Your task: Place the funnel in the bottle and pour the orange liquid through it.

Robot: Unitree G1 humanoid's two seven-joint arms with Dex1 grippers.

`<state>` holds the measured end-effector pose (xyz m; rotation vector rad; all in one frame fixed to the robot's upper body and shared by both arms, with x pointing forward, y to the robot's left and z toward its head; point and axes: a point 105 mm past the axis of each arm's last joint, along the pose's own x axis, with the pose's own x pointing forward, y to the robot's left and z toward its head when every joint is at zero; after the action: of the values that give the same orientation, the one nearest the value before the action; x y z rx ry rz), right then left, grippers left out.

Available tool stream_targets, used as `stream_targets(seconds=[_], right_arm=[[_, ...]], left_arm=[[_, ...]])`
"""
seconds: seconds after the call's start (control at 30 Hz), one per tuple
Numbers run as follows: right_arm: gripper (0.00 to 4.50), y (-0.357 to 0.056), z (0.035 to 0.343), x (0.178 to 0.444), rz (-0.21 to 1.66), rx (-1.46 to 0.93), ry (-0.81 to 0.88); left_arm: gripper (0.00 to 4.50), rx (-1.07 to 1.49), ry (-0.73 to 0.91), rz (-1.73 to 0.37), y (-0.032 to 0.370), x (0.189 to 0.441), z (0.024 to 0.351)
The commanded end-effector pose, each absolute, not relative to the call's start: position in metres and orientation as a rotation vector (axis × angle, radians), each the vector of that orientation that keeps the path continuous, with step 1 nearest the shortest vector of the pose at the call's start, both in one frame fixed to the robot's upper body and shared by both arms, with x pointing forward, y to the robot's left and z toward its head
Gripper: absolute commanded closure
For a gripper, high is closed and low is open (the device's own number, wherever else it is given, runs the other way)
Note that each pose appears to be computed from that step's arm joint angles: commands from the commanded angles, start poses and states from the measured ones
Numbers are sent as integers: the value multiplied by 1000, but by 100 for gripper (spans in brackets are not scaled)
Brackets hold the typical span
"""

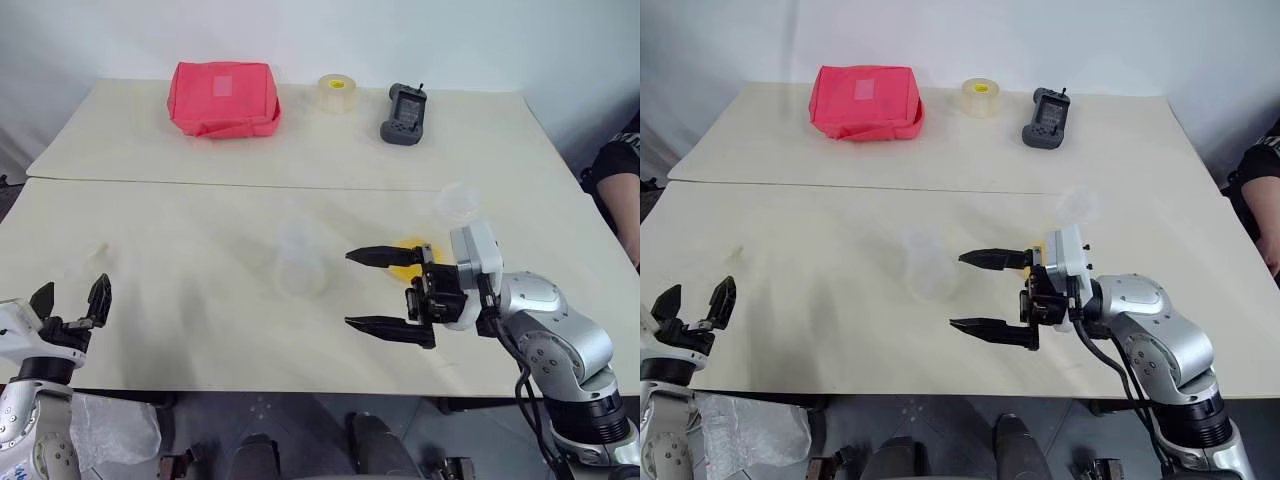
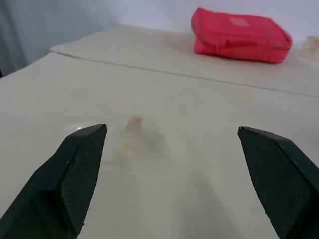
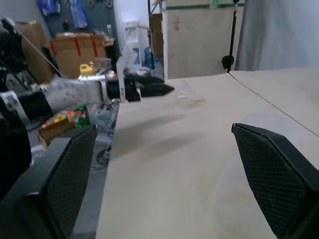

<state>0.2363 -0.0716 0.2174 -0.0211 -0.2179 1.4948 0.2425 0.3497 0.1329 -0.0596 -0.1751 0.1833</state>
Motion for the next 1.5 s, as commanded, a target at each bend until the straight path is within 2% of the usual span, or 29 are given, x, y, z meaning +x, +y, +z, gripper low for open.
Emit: stream_targets(seconds=[0.03, 0.17, 0.3, 0.57, 1.1, 1.2, 1.5], right_arm=[[0, -66, 231, 226, 1527, -4, -267], [0, -65, 235, 226, 1521, 31, -267], [0, -71, 237, 230, 1481, 63, -270], [0, -78, 232, 231, 1463, 51, -252], [0, -75, 236, 236, 1444, 34, -257], [0, -75, 237, 237, 1433, 30, -260], [0, -77, 239, 238, 1400, 22, -267]], left_arm=[[3, -13, -219, 206, 355, 246, 144], [3, -8, -228, 239, 361, 252, 148], [3, -18, -253, 343, 383, 246, 158], [3, -31, -110, 525, 433, 242, 149], [3, 72, 12, 343, 428, 285, 142], [60, 107, 30, 291, 421, 289, 140], [341, 112, 54, 214, 410, 280, 141]])
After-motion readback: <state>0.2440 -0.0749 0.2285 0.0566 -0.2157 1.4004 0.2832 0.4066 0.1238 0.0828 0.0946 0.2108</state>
